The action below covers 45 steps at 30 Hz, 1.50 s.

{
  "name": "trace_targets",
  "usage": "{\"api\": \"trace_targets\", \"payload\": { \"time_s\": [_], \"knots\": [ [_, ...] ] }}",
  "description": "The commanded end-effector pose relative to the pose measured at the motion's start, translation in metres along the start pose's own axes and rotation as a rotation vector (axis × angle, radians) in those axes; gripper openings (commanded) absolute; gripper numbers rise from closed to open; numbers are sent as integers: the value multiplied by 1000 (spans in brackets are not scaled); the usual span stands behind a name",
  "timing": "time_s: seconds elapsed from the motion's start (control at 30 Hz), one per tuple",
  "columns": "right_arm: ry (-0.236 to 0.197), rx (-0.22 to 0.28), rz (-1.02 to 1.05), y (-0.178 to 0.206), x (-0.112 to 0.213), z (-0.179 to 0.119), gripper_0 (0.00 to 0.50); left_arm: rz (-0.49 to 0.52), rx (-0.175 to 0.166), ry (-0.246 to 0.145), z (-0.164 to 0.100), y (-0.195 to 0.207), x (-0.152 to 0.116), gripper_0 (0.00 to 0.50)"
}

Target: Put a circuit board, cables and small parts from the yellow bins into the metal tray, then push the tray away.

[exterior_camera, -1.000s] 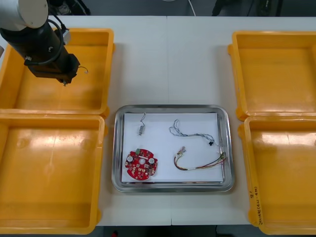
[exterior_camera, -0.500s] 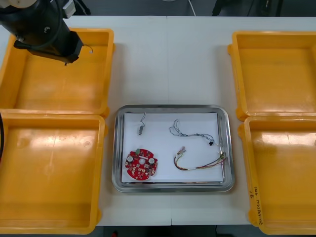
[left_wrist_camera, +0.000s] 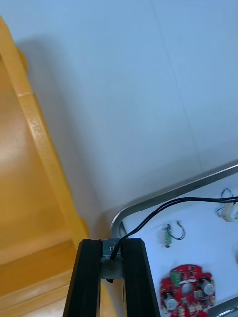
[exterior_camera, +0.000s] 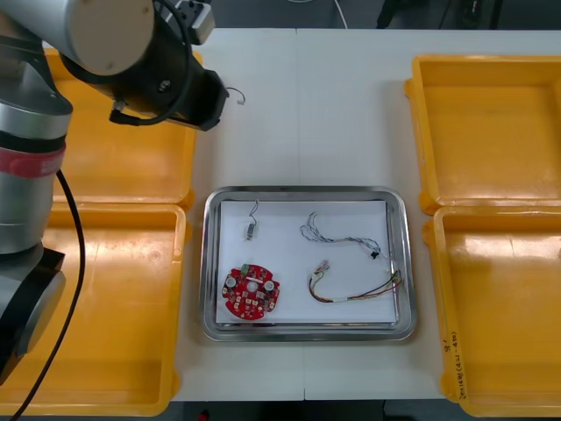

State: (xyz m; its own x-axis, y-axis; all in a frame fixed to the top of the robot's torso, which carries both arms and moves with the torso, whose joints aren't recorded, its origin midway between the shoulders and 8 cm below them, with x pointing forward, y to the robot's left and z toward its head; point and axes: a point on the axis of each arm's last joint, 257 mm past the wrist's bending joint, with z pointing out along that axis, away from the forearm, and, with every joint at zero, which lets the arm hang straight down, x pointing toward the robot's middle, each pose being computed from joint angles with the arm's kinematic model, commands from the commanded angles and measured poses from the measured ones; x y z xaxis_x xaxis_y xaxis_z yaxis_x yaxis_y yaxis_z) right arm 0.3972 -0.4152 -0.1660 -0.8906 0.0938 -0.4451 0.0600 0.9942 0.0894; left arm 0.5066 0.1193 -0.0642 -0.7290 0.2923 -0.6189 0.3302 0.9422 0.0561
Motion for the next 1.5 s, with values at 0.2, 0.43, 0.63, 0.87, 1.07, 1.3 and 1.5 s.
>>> {"api": "trace_targets", "payload": {
  "time_s": [0.2, 0.43, 0.63, 0.87, 1.07, 1.3, 1.5],
  "knots": [
    [-36, 45, 9, -14, -10, -20, 500, -153, 1, 34, 20, -79, 26, 0],
    [-35, 42, 8, -13, -10, -20, 500, -163, -40, 146, 48, -108, 71, 0],
    [-34, 42, 9, -13, -10, -20, 500, -191, -93, 251, 77, -110, 106, 0],
    [-33, 42, 10, -13, -9, -20, 500, -180, -117, 249, 108, -110, 115, 0],
    [-31, 43, 10, -14, -9, -21, 500, -180, -117, 236, 128, -110, 116, 0],
    [-27, 44, 9, -14, -8, -20, 500, -172, -115, 240, 138, -111, 122, 0],
    [-25, 44, 9, -14, -7, -20, 500, -176, -117, 247, 139, -107, 124, 500]
  ]
}}
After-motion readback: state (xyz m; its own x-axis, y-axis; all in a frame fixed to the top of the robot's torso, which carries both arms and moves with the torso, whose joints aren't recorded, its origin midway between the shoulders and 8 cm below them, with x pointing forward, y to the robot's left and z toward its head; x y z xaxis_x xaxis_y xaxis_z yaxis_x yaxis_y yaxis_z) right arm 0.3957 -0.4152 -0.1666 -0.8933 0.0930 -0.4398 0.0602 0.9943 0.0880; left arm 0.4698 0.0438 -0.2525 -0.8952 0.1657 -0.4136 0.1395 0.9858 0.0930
